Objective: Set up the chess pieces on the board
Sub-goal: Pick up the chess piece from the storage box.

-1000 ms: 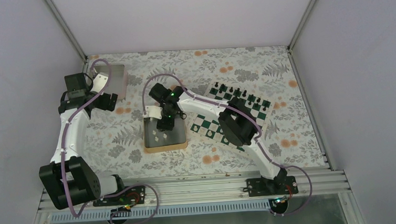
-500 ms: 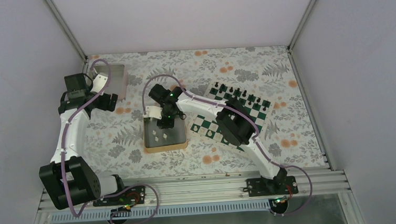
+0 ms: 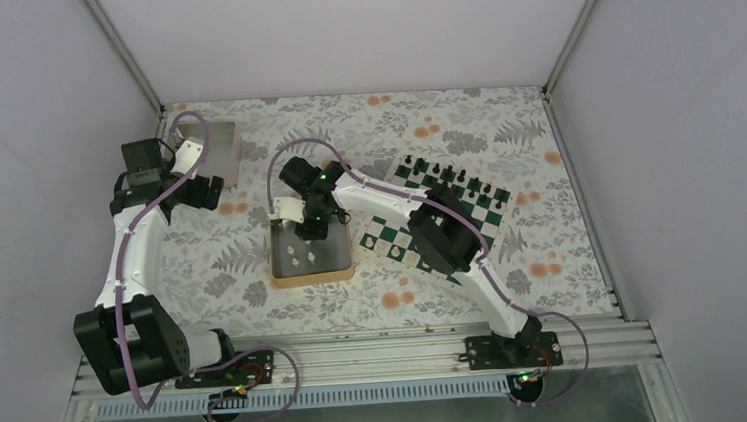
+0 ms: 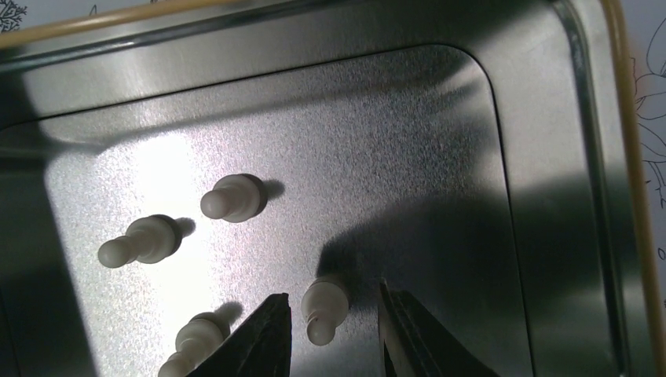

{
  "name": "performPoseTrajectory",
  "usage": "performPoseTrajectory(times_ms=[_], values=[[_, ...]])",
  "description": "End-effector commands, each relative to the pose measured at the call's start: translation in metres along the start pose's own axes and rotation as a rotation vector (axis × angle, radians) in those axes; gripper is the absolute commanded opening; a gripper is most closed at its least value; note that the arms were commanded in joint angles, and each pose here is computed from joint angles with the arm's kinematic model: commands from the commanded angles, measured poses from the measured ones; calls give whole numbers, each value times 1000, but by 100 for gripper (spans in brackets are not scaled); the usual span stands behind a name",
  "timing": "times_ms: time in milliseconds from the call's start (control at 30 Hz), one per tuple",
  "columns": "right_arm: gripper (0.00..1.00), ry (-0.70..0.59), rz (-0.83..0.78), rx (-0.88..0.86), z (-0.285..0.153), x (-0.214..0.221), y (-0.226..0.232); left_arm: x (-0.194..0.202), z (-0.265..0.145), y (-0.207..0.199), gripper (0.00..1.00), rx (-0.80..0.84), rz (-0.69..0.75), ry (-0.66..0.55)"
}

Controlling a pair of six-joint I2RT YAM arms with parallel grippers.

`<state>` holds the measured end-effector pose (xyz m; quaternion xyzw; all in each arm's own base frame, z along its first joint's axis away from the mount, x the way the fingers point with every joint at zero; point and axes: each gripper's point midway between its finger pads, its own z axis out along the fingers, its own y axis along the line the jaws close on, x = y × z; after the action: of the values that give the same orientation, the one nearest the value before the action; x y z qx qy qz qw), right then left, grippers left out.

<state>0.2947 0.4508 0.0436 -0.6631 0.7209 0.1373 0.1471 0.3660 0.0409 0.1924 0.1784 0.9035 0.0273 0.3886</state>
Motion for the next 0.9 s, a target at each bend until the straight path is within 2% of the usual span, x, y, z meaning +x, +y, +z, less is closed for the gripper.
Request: performPoseTrajectory(times_ms=[0, 300, 433, 667, 867], values=[[31, 23, -3, -3, 9, 1, 3, -3, -5, -4, 100, 20, 10, -28], [24, 40, 4, -11, 16, 4, 2, -2, -5, -7, 100, 35, 13, -29], [15, 29, 2, -4, 7, 1, 2, -3, -5, -8, 100, 39, 16, -33], [9, -38, -13, 41, -48, -14, 5, -3, -5, -7, 100, 38, 15, -32], [4, -66, 9, 87, -99, -7, 1, -4, -4, -6, 100, 36, 14, -30]])
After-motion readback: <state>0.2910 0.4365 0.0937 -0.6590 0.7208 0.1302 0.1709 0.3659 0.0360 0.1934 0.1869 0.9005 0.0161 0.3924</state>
